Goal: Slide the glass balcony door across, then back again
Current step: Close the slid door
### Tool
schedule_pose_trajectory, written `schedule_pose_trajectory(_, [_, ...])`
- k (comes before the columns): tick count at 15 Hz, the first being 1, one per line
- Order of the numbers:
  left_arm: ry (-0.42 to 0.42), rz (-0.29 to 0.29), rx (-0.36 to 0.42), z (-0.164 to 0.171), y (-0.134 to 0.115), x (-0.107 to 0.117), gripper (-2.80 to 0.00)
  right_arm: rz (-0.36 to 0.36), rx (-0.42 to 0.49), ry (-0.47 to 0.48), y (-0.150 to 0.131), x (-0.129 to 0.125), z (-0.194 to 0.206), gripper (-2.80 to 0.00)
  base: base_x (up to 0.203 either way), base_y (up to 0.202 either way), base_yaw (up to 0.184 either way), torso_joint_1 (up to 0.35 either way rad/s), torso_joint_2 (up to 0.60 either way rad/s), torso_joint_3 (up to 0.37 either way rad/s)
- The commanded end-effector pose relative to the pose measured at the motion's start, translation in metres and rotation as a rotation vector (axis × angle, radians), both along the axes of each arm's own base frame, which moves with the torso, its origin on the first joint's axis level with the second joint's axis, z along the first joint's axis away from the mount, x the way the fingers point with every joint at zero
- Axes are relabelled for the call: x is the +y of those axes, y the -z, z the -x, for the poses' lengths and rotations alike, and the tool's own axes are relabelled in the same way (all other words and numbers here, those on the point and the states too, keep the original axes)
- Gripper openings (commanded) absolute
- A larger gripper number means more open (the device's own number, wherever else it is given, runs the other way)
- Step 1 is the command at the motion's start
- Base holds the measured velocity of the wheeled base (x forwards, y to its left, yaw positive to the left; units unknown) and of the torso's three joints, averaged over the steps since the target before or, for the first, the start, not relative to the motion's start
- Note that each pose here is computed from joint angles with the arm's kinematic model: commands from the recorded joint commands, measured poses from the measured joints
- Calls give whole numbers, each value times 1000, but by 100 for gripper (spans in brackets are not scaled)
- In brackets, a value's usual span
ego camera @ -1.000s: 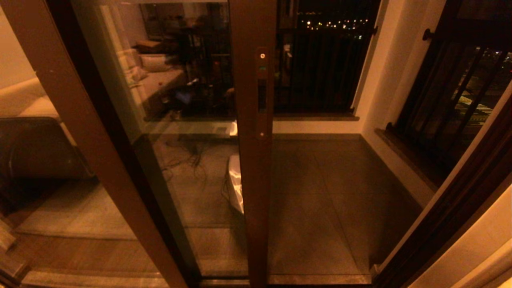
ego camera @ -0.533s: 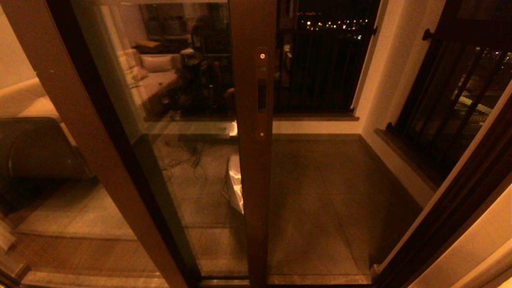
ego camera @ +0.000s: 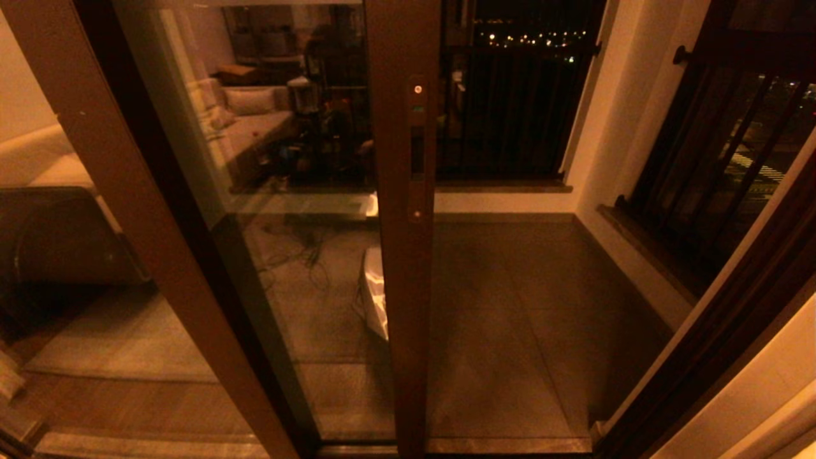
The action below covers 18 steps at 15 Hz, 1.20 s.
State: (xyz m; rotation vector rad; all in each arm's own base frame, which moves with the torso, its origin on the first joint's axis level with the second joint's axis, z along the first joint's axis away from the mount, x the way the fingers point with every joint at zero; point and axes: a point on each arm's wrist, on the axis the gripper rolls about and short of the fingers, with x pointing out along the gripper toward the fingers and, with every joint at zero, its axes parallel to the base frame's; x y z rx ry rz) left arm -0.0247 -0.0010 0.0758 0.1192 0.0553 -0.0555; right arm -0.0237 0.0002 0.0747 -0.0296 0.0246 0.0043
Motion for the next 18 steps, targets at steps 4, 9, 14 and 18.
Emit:
schedule_pose_trajectory(4, [-36, 82, 3, 0, 2, 1, -280, 33, -55, -109, -68, 3, 3, -280, 0, 0, 0, 0, 0, 0])
schedule_pose_trajectory(9, [-54, 93, 1, 0, 2, 1, -280, -64, 138, -403, -166, 9, -75, -280, 0, 0, 0, 0, 0, 0])
schedule_pose_trajectory(14, [-54, 93, 1, 0, 2, 1, -280, -177, 357, -623, -209, 79, -182, -280, 0, 0, 0, 0, 0, 0])
schedule_pose_trajectory(18, [-54, 93, 2, 0, 2, 1, -280, -30, 380, -445, -204, 166, -227, -280, 0, 0, 0, 0, 0, 0])
